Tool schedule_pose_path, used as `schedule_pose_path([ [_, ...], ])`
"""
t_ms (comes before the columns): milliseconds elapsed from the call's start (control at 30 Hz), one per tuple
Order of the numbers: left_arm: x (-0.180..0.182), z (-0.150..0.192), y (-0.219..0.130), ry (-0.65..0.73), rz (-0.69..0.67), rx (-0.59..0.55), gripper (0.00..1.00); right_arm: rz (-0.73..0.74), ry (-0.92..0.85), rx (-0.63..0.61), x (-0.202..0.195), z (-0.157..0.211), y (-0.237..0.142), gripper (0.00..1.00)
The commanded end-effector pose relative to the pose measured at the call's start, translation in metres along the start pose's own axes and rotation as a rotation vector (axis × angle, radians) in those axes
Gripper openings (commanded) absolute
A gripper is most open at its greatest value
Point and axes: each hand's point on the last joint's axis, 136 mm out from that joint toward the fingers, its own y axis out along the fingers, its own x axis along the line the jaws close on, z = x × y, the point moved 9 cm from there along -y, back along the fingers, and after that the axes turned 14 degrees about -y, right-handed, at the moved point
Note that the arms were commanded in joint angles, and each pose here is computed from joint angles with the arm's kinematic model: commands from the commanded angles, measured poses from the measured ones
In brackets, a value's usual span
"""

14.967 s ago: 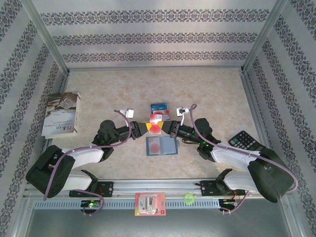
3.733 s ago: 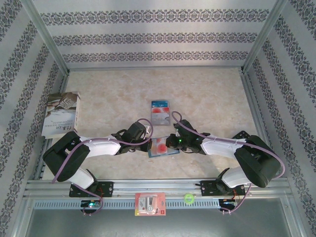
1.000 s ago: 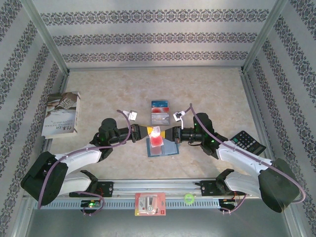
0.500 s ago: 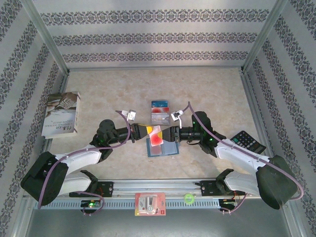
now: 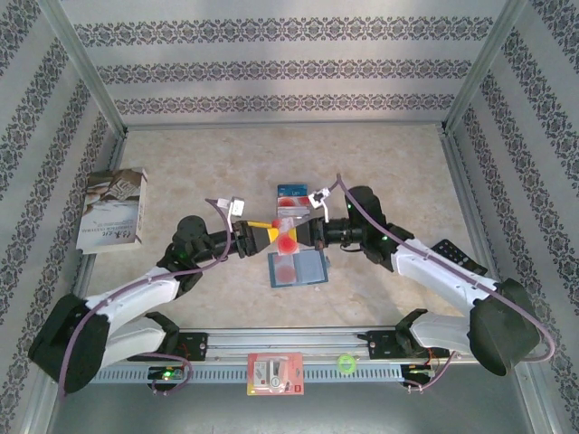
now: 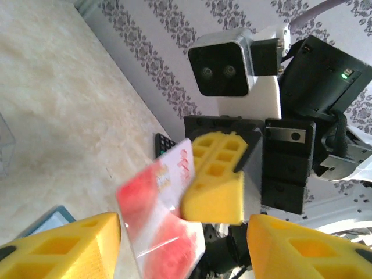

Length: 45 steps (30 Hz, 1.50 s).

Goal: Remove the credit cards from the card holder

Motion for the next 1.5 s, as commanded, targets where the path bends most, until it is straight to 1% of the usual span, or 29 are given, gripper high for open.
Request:
schedule_pose_path([
  [0, -0.012, -0.015, -0.011, 0.045, -0.123, -0.053, 0.72, 0.215, -0.161, 0.118, -0.009, -0.015, -0.008, 0.00],
  [33, -0.015, -0.019, -0.015, 0.053, -0.141, -0.066, 0.74, 0.257, -0.197, 0.144, -0.010, -0.022, -0.008, 0.00],
  [100, -0.018, -0.024, -0.023, 0.048, -0.223, -0.095, 0.79, 0.317, -0.259, 0.190, -0.015, -0.034, -0.008, 0.00],
  [167, -0.020, -0.029, -0.031, 0.046, -0.287, -0.112, 0.88, 0.366, -0.324, 0.251, -0.021, -0.046, -0.008, 0.00],
  [200, -0.019, -0.031, -0.035, 0.038, -0.315, -0.119, 0.89, 0.385, -0.348, 0.282, -0.025, -0.049, -0.007, 0.00],
  [367, -0.019, -0.035, -0.053, 0.011, -0.357, -0.158, 0.92, 0.480, -0.519, 0.440, -0.040, -0.068, -0.004, 0.00],
  [500, -0.022, -0.037, -0.065, 0.017, -0.389, -0.195, 0.93, 0.485, -0.631, 0.514, -0.047, -0.080, 0.001, 0.00],
  [600, -0.025, -0.039, -0.072, 0.025, -0.422, -0.211, 0.94, 0.463, -0.699, 0.562, -0.054, -0.084, 0.010, 0.00],
  [867, -0.025, -0.043, -0.080, 0.016, -0.488, -0.222, 0.95, 0.450, -0.865, 0.717, -0.074, -0.087, 0.049, 0.00],
  [967, -0.025, -0.045, -0.082, 0.017, -0.507, -0.224, 0.95, 0.444, -0.915, 0.793, -0.081, -0.086, 0.062, 0.00],
  [1067, -0.027, -0.048, -0.084, 0.021, -0.513, -0.228, 0.95, 0.426, -0.951, 0.854, -0.088, -0.085, 0.069, 0.00],
  [1233, -0.023, -0.050, -0.087, 0.010, -0.543, -0.222, 0.95, 0.421, -0.980, 0.893, -0.097, -0.088, 0.073, 0.00],
  [1333, -0.020, -0.052, -0.087, 0.001, -0.551, -0.215, 0.95, 0.404, -1.001, 0.911, -0.099, -0.086, 0.080, 0.00],
  [1467, -0.017, -0.053, -0.088, -0.001, -0.560, -0.220, 0.96, 0.418, -1.038, 0.968, -0.109, -0.080, 0.092, 0.00],
])
